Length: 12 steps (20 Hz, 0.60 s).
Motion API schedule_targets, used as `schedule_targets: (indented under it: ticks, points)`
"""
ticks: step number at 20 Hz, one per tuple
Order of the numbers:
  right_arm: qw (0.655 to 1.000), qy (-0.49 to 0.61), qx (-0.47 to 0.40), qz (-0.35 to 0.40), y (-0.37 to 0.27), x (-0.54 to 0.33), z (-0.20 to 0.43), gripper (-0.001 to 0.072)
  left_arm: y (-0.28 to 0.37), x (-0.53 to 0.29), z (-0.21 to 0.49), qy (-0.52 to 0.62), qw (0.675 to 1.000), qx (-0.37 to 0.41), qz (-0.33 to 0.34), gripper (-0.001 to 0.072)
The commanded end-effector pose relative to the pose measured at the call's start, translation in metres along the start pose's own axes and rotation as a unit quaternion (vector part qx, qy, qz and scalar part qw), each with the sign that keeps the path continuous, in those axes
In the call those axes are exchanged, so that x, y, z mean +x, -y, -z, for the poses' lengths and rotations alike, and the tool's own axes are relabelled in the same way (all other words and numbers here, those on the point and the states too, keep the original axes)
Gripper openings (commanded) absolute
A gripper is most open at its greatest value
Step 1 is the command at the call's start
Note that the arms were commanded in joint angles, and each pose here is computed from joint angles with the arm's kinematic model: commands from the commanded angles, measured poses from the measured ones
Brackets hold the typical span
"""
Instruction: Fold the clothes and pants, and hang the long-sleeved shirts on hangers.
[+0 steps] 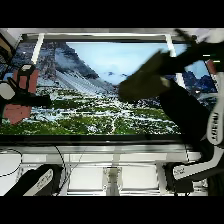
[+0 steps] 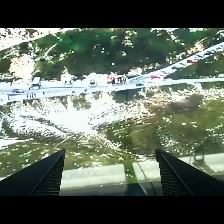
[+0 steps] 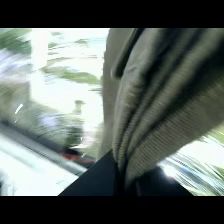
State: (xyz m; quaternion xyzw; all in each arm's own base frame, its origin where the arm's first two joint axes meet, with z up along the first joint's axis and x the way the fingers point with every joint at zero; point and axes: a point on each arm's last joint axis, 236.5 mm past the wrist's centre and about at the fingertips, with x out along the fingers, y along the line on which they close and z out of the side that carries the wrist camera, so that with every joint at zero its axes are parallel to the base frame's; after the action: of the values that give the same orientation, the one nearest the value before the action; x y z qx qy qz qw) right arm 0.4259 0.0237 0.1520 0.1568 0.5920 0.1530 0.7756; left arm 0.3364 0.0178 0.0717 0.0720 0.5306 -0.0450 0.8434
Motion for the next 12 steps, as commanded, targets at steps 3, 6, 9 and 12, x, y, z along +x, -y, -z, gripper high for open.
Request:
schedule_targets:
  ticks: [3, 6, 9, 12]
  points:
    - [0.971, 0.049, 0.181, 0.147, 0.152, -0.102, 0.049, 0.0021, 0.0, 0.0, 0.0, 0.0, 1.0, 0.0, 0.0, 0.0642]
    - [0.96, 0.035, 0.236, 0.148, 0.194, -0.105, 0.078, 0.002, 0.0, 0.0, 0.0, 0.001, 1.0, 0.0, 0.0, 0.0642]
    - [0.942, -0.028, 0.303, 0.144, 0.228, -0.078, 0.125, 0.0021, 0.0, 0.0, 0.0, 0.0, 1.0, -0.001, 0.0, 0.0642]
    - [0.912, -0.098, 0.357, 0.177, 0.26, -0.052, 0.178, 0.0021, 0.0, 0.0, 0.0, 0.0, 1.0, -0.001, 0.0, 0.0642]
